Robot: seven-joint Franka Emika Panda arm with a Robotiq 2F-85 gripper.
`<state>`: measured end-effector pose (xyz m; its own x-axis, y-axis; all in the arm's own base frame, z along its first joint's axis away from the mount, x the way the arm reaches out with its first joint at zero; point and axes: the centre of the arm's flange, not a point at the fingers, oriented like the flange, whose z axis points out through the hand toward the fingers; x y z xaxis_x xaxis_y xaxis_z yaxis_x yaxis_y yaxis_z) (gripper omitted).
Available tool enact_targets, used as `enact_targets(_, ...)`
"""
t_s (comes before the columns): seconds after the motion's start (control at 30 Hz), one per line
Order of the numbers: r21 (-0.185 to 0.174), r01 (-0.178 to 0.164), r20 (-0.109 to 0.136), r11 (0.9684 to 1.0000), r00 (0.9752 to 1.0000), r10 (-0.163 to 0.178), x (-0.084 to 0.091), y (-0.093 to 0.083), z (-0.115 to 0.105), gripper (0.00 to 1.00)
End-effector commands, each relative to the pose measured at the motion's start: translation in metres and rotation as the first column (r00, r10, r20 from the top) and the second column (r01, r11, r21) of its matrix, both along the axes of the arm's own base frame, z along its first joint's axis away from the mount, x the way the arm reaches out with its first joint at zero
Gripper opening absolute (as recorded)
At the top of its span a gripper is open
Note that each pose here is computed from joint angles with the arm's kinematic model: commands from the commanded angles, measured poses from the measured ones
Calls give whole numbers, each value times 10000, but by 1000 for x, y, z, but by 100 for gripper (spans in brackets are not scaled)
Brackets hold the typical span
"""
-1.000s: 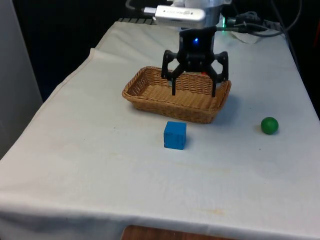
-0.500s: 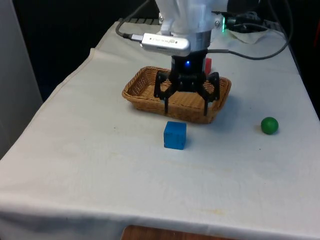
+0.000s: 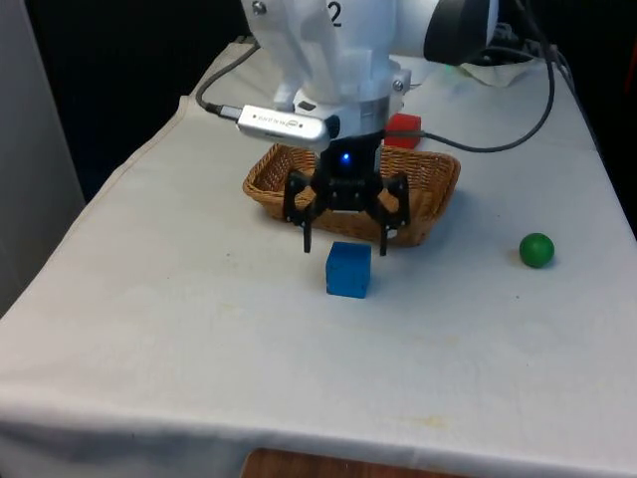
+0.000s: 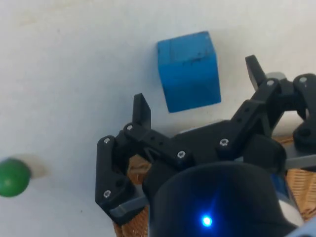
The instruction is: Place all non-red objects into the basket.
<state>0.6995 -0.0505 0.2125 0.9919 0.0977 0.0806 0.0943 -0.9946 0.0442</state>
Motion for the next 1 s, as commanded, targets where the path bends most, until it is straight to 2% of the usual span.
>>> enact_targets(0.0,61,-20,24,10000,10000,19,3,-3,-4,100)
enact_targets(0.1,-20,-3,-5,10000,10000,3,3,-4,-6,100)
enact_targets(0.13,76,-18,-2,10000,10000,18,5,-5,-9,100)
enact_targets(0.37,169,50,-32,9998,10000,-50,7,-4,-21,100)
enact_targets(0.4,71,71,-57,9999,10000,-70,6,-4,-19,100)
enact_targets(0.43,196,83,-39,9998,10000,-82,7,-4,-25,100)
enact_targets(0.53,215,151,-92,9997,9998,-149,7,-3,-32,100)
enact_targets(0.9,161,359,-168,9992,9992,-356,4,-5,-34,100)
enact_targets(0.97,158,364,-170,9992,9992,-362,4,-4,-33,89)
